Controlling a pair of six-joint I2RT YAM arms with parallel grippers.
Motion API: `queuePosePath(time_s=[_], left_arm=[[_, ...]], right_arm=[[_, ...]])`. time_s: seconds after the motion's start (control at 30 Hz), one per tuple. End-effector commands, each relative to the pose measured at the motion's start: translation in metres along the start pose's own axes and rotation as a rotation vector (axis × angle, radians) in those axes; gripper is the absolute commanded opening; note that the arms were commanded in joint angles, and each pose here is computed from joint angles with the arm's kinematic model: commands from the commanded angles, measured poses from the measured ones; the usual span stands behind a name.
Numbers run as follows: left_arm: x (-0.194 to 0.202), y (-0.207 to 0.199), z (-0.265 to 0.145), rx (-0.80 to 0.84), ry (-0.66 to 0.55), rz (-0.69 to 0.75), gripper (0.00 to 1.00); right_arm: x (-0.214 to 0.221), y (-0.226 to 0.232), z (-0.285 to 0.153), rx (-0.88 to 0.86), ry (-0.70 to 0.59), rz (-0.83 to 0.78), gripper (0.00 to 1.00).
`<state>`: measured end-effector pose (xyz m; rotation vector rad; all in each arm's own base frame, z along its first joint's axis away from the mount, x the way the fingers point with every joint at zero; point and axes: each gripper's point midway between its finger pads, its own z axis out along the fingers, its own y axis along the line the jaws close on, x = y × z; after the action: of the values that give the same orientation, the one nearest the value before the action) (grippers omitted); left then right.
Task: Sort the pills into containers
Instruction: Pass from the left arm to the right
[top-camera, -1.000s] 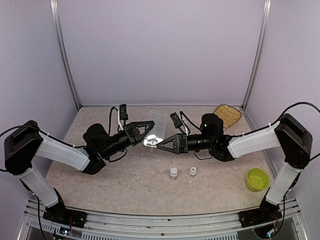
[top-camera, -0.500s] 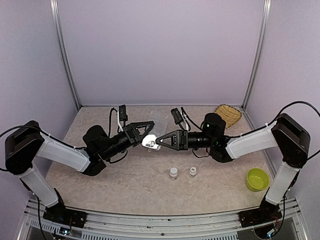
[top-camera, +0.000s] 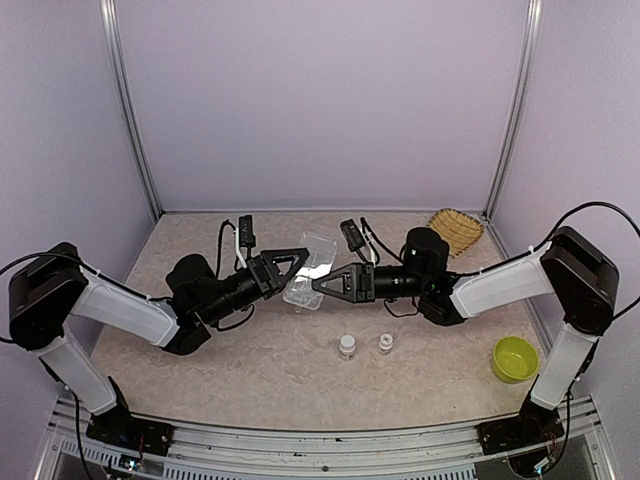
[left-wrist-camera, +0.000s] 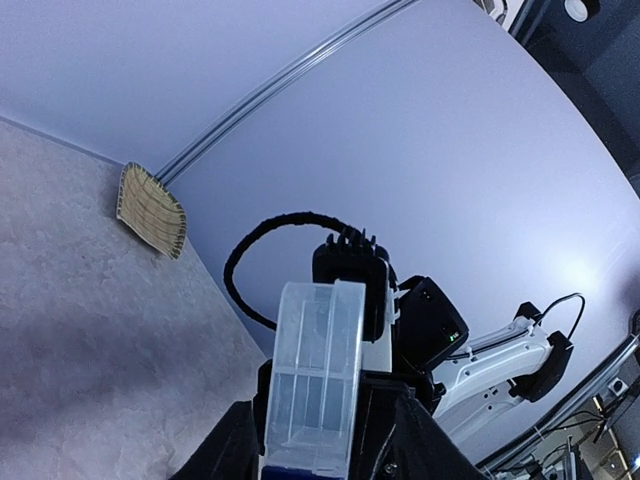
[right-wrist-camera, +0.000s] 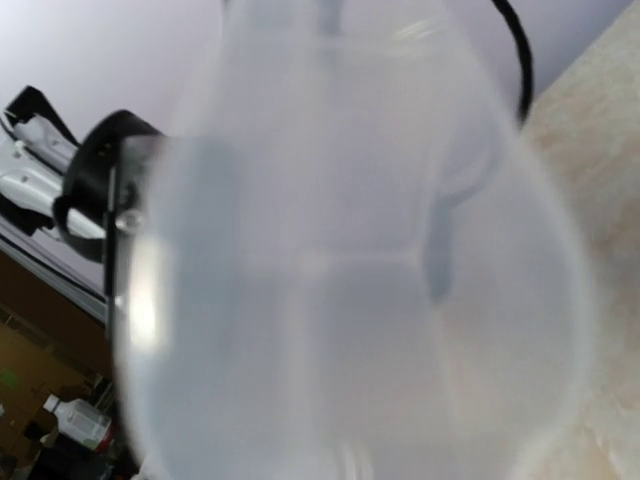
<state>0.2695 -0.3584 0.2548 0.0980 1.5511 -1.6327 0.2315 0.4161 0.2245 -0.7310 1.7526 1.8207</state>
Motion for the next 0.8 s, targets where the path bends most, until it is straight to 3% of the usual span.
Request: queuePosePath(time_s=[0.0, 0.27, 0.33, 0.5, 0.77], left_arm=[[-0.002, -0.007, -0.007, -0.013, 0.012, 0.036, 0.50], [-0.006, 0.006, -0.018, -0.112, 0.088, 0.059, 0.75], [-0.005, 0.009, -0.019, -0.127, 0.121, 0.068, 0.77], [-0.001, 0.008, -0.017, -0.092, 0.209, 0.081, 0.75], [0.016, -0.016, -0.011, 0.069, 0.333, 0.082, 0.64]], right_arm=[[-0.013, 0.007, -0.010, 0.020, -0.006, -0.036, 0.26], [-0.012, 0.012, -0.025, 0.035, 0.068, -0.056, 0.25], [-0.010, 0.017, -0.027, 0.019, 0.100, -0.065, 0.25], [-0.002, 0.030, -0.031, -0.043, 0.182, -0.087, 0.25], [0.003, 0.043, -0.038, -0.101, 0.228, -0.095, 0.25]])
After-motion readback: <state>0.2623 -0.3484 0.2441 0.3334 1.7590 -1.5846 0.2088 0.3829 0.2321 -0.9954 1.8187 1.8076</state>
